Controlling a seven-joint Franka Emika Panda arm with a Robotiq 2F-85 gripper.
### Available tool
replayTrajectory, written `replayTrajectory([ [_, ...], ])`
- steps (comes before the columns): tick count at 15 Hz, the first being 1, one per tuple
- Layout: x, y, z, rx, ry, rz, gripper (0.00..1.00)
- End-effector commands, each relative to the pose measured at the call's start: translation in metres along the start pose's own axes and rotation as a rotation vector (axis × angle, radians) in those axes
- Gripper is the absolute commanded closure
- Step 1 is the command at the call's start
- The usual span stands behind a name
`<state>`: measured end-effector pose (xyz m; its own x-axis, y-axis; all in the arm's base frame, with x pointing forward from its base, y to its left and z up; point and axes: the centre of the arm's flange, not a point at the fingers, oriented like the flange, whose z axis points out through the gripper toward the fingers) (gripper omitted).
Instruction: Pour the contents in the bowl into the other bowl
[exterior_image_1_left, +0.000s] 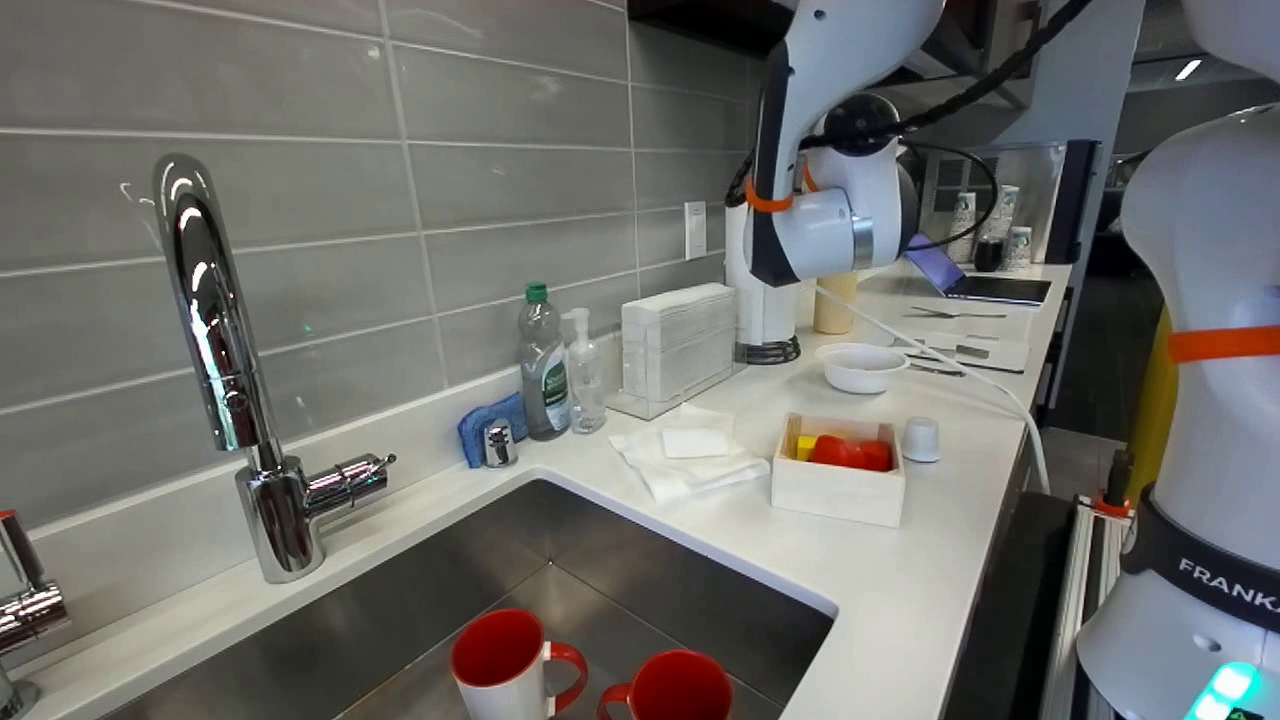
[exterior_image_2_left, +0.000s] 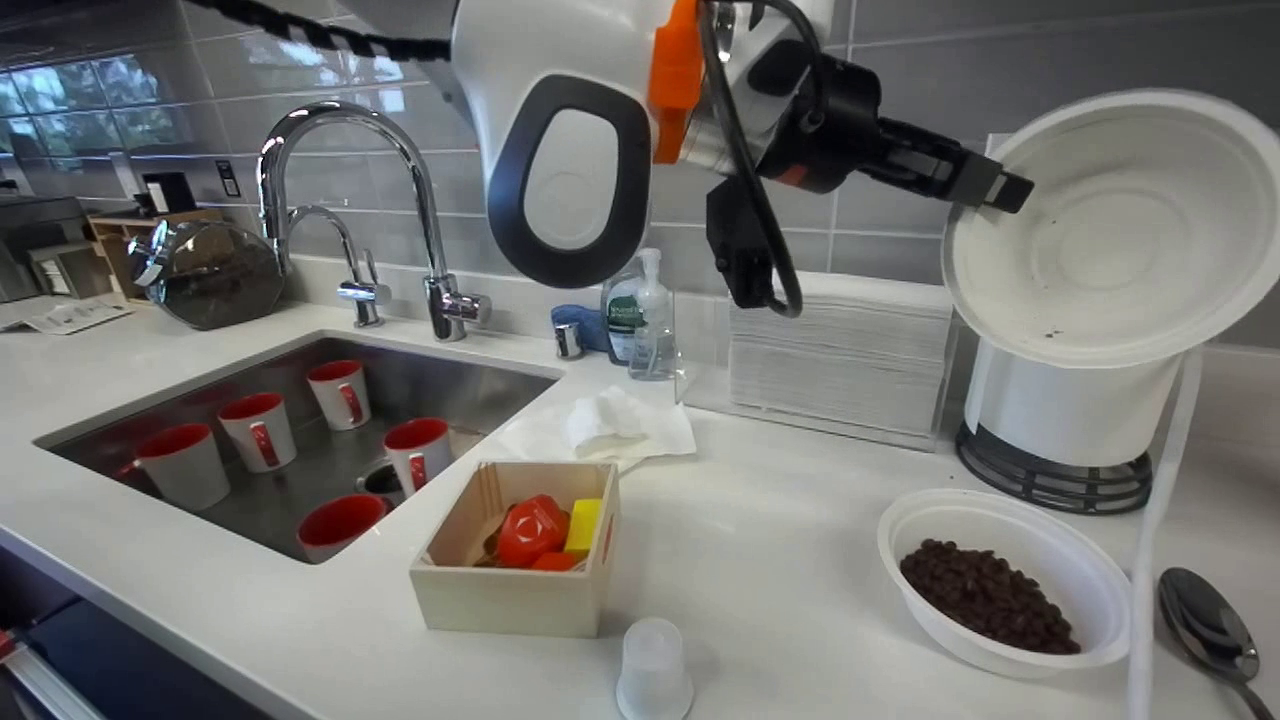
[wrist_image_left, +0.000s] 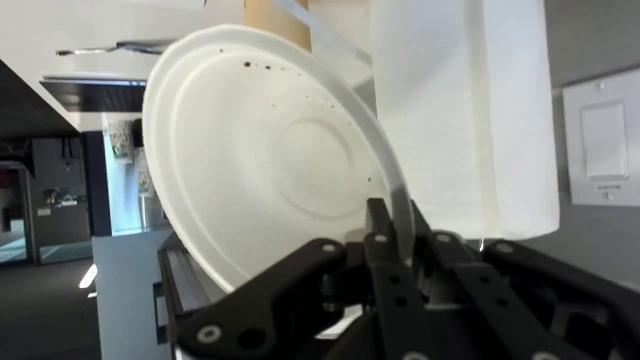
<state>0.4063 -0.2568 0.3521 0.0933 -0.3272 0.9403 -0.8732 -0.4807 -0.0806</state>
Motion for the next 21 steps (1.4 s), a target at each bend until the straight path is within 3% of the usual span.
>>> replayTrajectory([
  [1, 0.031, -0.023, -0.017, -0.014, -0.188, -0.04, 1.0],
  [9, 0.014, -0.065, -0.017, 0.045, -0.68, -0.096, 1.0],
  [14, -0.012, -0.084, -0.026, 0.002, -0.938, -0.177, 1.0],
  [18, -0.038, -0.085, -0.02, -0.075, -0.976, -0.207, 1.0],
  [21, -0.057, -0.084, -0.012, -0.09, -0.998, -0.199, 1.0],
])
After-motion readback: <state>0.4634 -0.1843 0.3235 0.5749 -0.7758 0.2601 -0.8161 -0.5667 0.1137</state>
